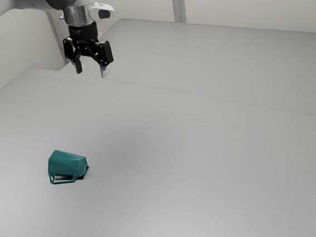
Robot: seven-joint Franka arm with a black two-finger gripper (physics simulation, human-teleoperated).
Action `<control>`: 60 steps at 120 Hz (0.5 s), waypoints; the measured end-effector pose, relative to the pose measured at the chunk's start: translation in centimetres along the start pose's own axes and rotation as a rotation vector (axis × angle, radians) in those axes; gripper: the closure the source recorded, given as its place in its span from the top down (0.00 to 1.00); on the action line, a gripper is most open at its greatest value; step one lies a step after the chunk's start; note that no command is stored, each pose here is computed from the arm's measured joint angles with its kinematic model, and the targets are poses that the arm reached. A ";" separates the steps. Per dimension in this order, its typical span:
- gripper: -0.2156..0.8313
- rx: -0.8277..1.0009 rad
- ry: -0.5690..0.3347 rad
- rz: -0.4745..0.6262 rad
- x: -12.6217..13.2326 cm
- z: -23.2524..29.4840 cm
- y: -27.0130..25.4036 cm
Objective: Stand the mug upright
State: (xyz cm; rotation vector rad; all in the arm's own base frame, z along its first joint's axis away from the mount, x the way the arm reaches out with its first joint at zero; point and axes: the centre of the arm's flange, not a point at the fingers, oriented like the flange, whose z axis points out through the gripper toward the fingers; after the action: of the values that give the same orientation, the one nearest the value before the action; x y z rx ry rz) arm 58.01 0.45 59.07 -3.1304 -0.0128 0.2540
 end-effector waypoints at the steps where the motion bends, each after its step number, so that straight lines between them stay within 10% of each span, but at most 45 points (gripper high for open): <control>1: 0.79 -0.004 -0.006 -0.003 -0.3 0.3 -0.2; 60: 0.79 -0.444 0.073 -0.221 -12.6 11.4 -13.7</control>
State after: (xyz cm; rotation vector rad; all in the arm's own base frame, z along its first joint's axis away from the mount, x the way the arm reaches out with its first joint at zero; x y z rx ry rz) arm 43.59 14.02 49.91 -3.5287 -0.4773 0.1501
